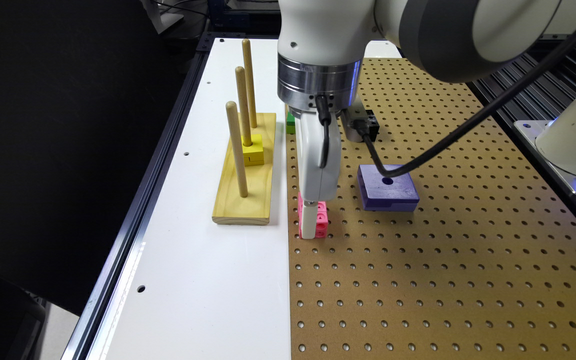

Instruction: Pick up pink block.

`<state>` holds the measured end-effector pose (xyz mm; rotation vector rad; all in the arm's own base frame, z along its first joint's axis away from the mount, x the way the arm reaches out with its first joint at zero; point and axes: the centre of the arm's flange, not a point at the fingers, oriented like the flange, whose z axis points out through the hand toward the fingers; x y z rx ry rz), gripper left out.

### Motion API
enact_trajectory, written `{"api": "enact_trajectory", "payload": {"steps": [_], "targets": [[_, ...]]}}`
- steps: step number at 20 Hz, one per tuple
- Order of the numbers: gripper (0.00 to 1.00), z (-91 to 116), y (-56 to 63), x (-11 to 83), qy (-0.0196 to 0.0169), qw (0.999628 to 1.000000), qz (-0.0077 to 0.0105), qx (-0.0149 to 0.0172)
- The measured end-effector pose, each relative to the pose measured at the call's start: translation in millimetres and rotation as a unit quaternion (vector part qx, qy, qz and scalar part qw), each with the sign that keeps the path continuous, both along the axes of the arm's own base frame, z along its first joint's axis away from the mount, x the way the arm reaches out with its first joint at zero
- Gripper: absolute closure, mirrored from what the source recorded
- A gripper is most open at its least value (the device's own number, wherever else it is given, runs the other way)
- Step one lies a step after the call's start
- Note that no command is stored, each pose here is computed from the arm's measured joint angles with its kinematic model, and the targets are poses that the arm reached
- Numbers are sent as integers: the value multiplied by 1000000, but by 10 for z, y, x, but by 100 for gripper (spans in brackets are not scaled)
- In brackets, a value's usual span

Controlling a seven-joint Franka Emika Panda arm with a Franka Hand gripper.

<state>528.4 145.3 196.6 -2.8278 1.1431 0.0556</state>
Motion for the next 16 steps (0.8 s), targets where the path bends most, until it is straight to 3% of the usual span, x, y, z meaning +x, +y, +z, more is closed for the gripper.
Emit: {"api": "enact_trajectory", "payload": {"steps": [2, 3, 5, 6, 16], "targets": [[0, -98, -6, -11, 2731, 999996, -203, 542], [0, -179, -11, -14, 1879, 999997, -131, 1292], [0, -175, -7, -4, 75, 1000000, 167, -295], [100, -175, -7, -5, 136, 1000000, 171, -632], [100, -176, -17, -4, 432, 999999, -547, -1046]]}}
